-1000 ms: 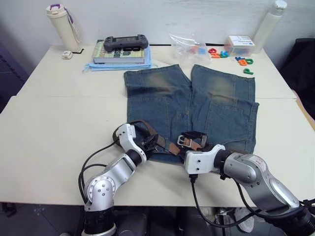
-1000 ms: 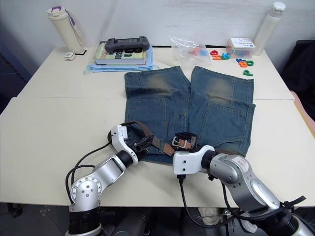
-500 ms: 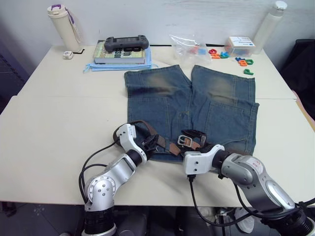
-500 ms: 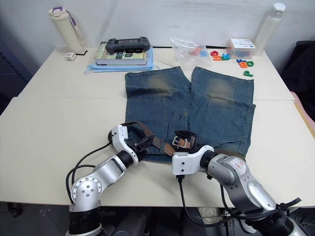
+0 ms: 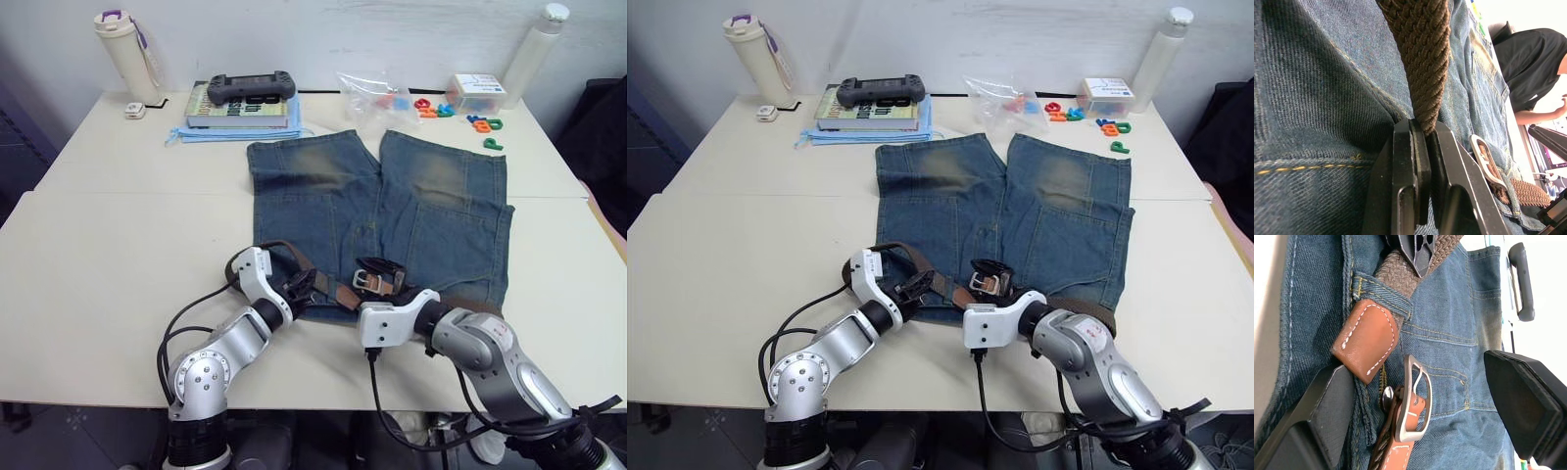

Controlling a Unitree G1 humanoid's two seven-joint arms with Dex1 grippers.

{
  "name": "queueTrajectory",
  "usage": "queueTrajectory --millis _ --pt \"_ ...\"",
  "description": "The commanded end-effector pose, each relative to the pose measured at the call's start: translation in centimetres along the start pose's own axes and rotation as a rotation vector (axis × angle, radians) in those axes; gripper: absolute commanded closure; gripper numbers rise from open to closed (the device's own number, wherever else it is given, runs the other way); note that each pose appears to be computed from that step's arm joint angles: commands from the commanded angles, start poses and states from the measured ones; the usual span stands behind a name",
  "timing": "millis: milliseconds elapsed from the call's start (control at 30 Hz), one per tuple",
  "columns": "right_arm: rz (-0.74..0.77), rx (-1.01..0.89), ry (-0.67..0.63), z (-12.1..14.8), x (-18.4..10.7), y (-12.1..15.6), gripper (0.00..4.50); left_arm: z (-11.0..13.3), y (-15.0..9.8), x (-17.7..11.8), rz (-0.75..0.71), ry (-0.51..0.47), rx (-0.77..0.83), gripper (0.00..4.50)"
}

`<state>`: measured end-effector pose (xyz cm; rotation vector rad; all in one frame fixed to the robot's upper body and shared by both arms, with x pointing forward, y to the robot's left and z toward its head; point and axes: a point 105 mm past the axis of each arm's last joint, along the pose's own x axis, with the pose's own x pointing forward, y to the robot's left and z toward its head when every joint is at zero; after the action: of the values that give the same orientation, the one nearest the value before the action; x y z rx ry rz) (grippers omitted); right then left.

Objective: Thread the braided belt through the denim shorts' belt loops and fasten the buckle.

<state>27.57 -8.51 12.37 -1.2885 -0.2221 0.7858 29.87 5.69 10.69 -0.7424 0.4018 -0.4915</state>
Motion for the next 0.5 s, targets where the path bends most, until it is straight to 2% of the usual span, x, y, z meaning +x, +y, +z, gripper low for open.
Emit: queueTrajectory --millis 33,100,200,300,333,367,500 --pt "0.046 -0.011 -0.036 0.98 0.08 1.36 0.34 -0.11 -1.27 0.11 -0.059 0.009 0.0 4.5" --pt "0.037 -0.023 -0.042 1.12 0.03 1.27 0.85 -0.08 -1.25 0.15 -0.058 0.01 0.001 4.5" --pt "0.03 -0.048 -0.05 1.32 -0.1 1.28 2.45 -0.02 -1.22 0.22 -0.057 0.01 0.001 4.5" --pt "0.02 -0.069 -0.053 1.41 -0.25 1.28 3.89 -0.01 -1.2 0.25 -0.055 0.012 0.0 4.5" --pt "0.023 -0.069 -0.052 1.39 -0.27 1.39 4.23 -0.01 -1.21 0.27 -0.056 0.013 0.003 4.5" --pt "0.026 -0.068 -0.051 1.37 -0.27 1.47 4.43 -0.01 -1.22 0.28 -0.056 0.014 0.006 4.5" --pt "0.026 -0.062 -0.041 1.14 -0.2 1.48 4.43 -0.3 -1.36 0.09 -0.073 0.048 0.091 4.5"
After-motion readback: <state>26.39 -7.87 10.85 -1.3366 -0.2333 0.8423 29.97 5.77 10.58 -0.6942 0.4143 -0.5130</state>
